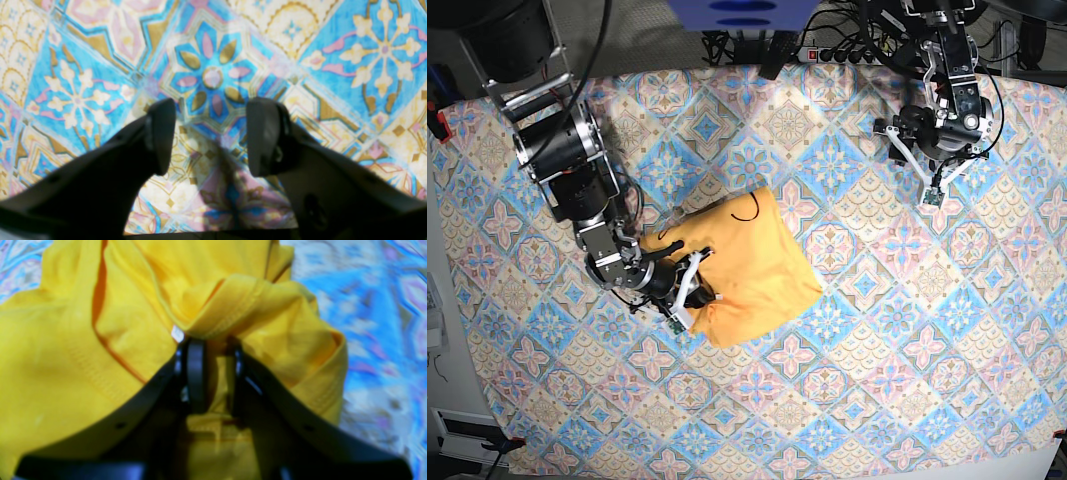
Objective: Fold the T-shirt properly
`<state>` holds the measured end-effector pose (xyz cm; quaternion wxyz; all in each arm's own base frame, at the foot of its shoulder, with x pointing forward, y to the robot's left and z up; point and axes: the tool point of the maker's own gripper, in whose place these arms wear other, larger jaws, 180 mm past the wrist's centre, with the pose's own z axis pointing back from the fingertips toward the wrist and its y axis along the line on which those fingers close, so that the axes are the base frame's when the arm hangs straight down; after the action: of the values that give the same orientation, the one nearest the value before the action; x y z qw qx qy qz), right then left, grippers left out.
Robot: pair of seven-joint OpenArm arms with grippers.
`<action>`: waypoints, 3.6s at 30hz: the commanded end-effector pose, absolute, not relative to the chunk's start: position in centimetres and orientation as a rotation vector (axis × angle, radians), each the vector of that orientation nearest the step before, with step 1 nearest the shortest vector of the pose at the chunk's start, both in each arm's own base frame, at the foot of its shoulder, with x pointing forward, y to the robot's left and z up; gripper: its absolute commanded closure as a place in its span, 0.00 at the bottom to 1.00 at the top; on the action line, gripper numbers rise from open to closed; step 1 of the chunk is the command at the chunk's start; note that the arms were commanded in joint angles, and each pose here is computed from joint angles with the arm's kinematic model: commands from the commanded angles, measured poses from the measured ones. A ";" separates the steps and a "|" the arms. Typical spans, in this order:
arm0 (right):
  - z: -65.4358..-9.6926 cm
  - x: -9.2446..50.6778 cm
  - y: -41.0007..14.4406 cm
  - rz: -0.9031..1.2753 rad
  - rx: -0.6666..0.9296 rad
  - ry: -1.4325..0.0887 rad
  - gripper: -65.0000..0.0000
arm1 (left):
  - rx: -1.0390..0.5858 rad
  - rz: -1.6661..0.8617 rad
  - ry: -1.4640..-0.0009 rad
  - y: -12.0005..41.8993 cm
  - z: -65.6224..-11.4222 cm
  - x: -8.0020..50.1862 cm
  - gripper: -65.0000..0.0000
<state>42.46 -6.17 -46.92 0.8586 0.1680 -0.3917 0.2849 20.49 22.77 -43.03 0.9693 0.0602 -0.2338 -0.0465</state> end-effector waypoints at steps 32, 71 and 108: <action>-37.2 39.6 -6.6 0.587 0.298 -1.066 0.84 | 0.136 -0.106 -0.556 22.7 -40.7 22.2 0.49; -47.3 39.0 -4.1 0.475 0.412 -0.829 0.93 | -0.010 -0.055 -0.624 20.5 -39.7 22.9 0.79; -41.4 40.3 -2.8 0.730 0.210 -0.926 0.93 | 0.009 -0.079 -0.629 20.4 -38.1 19.9 0.79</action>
<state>38.32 -3.34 -43.87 0.8435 0.0938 -0.3971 0.3494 19.50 20.03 -38.88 0.9545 -0.0008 -0.2961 -0.0367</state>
